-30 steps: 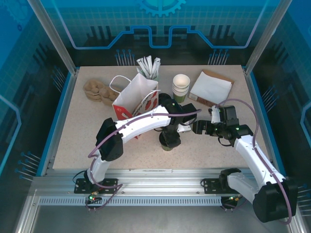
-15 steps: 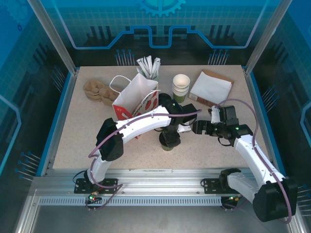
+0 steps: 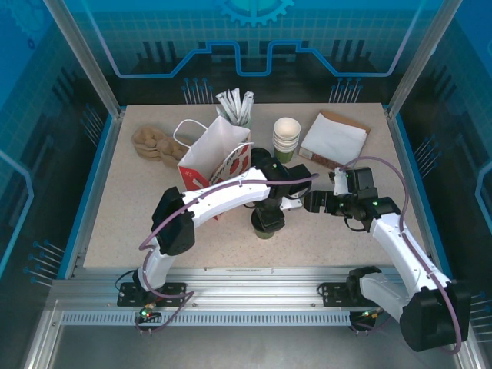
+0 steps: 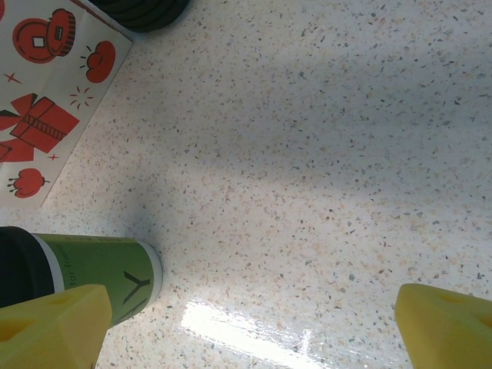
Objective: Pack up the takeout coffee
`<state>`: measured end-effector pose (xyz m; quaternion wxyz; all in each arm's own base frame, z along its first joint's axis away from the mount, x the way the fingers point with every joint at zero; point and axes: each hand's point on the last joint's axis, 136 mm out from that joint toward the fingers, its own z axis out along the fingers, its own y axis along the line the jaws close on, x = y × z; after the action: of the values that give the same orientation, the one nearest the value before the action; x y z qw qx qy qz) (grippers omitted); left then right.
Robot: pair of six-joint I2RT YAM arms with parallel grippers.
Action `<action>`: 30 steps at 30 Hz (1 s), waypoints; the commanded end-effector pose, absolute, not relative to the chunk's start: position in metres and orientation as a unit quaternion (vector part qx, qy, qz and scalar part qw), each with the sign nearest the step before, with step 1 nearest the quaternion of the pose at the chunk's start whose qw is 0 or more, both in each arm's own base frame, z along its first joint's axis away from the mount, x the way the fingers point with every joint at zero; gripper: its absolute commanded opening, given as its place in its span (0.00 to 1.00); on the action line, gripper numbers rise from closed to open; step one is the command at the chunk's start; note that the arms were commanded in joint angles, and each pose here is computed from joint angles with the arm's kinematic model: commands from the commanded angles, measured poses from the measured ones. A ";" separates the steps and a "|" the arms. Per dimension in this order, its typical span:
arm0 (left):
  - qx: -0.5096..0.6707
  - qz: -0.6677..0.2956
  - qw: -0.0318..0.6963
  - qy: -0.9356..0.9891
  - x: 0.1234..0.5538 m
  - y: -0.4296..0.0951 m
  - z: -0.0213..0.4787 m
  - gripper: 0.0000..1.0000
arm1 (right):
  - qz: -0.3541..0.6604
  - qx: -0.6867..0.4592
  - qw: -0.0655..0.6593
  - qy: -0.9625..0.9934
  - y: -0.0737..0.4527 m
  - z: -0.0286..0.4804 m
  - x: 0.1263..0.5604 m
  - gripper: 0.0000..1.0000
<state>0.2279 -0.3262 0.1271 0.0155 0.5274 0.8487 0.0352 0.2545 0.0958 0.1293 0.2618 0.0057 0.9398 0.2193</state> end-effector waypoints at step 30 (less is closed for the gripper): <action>0.432 -0.165 0.398 0.792 0.230 -0.284 0.440 0.46 | 0.216 -0.033 0.343 0.913 0.105 0.235 0.273 0.95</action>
<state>0.2183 -0.3032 0.4169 0.3626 0.4574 0.7954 -0.1634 0.2751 0.0940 0.2229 0.3429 -0.0067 0.9159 0.2083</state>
